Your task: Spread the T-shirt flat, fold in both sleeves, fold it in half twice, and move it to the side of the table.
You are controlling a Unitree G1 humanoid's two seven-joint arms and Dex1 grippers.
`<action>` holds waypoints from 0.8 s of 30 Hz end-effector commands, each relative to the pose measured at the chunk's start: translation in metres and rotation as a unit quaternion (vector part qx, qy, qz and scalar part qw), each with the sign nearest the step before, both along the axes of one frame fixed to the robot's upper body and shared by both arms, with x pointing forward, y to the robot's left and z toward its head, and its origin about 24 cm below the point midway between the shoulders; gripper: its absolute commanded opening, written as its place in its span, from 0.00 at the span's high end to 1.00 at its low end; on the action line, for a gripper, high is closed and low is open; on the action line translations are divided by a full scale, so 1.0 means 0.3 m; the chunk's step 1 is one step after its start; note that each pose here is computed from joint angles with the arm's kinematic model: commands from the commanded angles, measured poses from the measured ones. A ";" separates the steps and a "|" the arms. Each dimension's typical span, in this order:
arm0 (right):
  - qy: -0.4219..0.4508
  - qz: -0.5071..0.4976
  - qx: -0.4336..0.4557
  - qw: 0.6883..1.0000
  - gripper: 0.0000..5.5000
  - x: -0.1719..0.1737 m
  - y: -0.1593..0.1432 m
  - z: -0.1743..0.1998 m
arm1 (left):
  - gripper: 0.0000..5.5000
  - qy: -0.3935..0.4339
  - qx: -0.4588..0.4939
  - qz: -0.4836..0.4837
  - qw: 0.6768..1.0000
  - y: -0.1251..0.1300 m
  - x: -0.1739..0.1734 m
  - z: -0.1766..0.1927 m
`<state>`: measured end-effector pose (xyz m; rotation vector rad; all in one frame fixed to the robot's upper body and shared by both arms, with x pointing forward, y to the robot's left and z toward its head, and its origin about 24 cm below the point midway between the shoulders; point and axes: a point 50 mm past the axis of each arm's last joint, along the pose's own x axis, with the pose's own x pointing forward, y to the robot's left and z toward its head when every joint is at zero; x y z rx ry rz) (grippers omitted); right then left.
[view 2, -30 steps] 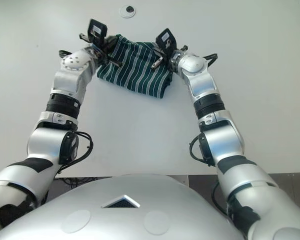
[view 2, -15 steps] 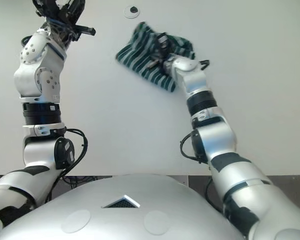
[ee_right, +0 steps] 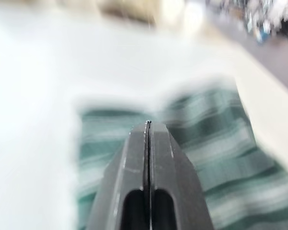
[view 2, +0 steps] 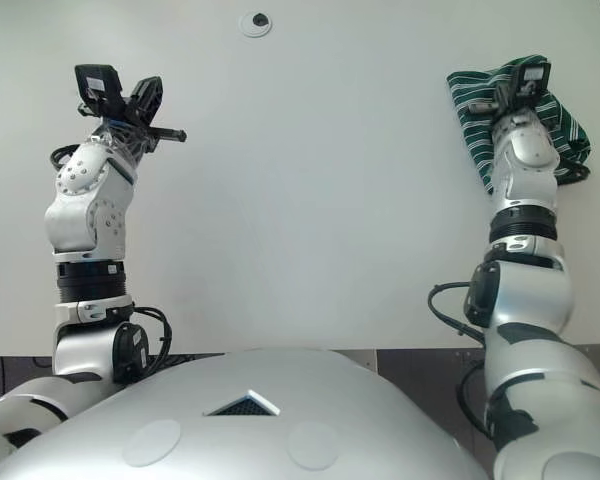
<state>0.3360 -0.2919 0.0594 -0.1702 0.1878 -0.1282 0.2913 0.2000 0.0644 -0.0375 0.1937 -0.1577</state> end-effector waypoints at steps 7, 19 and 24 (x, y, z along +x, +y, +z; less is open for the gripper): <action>-0.141 0.037 0.016 0.989 1.00 -0.059 0.242 0.102 | 1.00 -0.021 0.073 0.052 0.996 -0.041 -0.041 -0.052; -0.152 0.066 0.017 0.986 1.00 0.016 0.316 0.141 | 1.00 -0.024 0.052 0.100 0.993 -0.074 -0.011 -0.093; -0.142 0.072 0.007 0.987 1.00 -0.002 0.291 0.121 | 1.00 -0.031 0.041 0.126 0.991 -0.098 0.002 -0.098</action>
